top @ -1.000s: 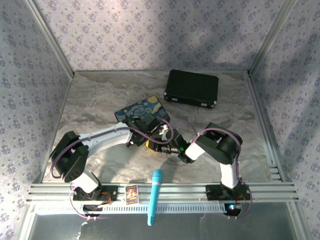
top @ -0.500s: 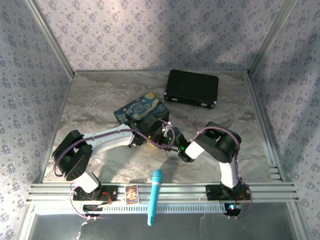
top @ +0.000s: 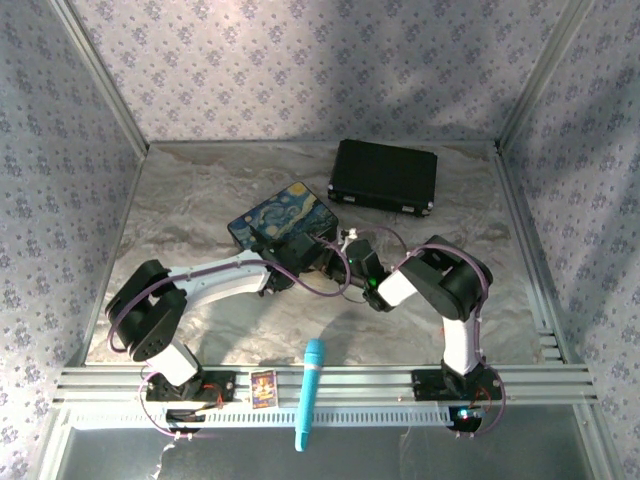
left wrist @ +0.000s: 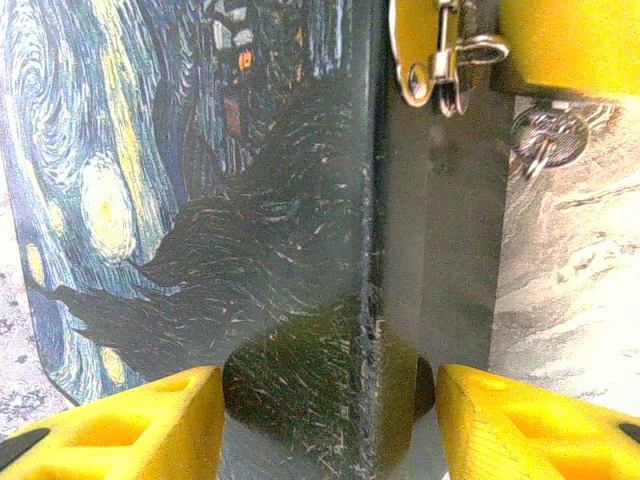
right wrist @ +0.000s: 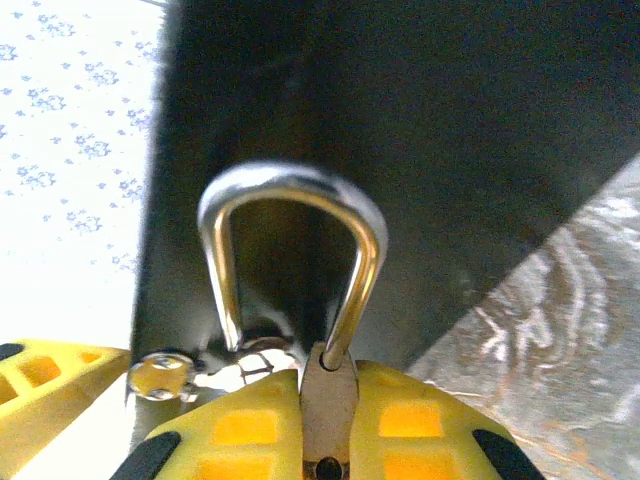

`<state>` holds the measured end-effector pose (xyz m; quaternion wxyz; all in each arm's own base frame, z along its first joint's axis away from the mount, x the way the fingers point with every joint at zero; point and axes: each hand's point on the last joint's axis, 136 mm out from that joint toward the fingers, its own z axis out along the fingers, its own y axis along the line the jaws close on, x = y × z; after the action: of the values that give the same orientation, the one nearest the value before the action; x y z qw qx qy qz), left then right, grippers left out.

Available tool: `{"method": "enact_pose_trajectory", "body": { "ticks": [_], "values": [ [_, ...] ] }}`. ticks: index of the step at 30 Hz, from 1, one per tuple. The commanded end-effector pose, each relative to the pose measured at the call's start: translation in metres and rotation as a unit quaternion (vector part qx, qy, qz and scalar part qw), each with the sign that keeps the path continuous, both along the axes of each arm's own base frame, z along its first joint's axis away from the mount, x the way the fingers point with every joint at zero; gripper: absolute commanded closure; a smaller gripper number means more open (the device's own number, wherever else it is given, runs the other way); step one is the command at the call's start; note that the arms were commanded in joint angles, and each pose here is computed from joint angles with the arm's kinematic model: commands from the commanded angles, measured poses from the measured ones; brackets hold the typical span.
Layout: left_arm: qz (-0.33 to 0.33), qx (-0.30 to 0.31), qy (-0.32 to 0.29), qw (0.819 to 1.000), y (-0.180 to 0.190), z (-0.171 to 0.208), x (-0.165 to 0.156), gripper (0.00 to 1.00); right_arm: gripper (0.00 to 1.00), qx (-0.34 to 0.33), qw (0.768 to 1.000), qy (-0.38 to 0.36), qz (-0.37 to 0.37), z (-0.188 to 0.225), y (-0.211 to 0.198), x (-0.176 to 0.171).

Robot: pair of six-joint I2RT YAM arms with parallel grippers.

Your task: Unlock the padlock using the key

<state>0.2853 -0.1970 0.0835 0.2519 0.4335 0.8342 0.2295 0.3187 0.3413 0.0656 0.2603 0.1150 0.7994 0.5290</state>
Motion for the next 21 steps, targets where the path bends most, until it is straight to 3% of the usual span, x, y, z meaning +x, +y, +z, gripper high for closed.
{"method": "enact_pose_trajectory", "body": {
  "ticks": [1,5,11,17,21],
  "values": [
    [0.007,0.032,0.111,0.993,0.024,-0.049,-0.041,0.43,0.99,0.001,1.0,-0.007,0.028,0.011,0.008,-0.005],
    [0.031,0.003,0.071,0.997,0.021,-0.037,-0.031,0.4,0.99,-0.018,0.999,0.029,0.041,-0.016,-0.003,-0.018],
    [0.089,0.004,0.011,0.996,0.027,-0.02,-0.013,0.25,0.99,-0.086,0.991,0.085,0.064,-0.044,-0.025,-0.033],
    [0.144,-0.012,-0.027,0.989,0.032,-0.003,-0.002,0.04,0.99,-0.152,0.968,0.166,0.112,-0.072,-0.054,-0.058],
    [0.186,-0.033,-0.05,0.981,0.044,0.007,0.002,0.0,0.98,-0.186,0.946,0.218,0.149,-0.078,-0.084,-0.071]
  ]
}}
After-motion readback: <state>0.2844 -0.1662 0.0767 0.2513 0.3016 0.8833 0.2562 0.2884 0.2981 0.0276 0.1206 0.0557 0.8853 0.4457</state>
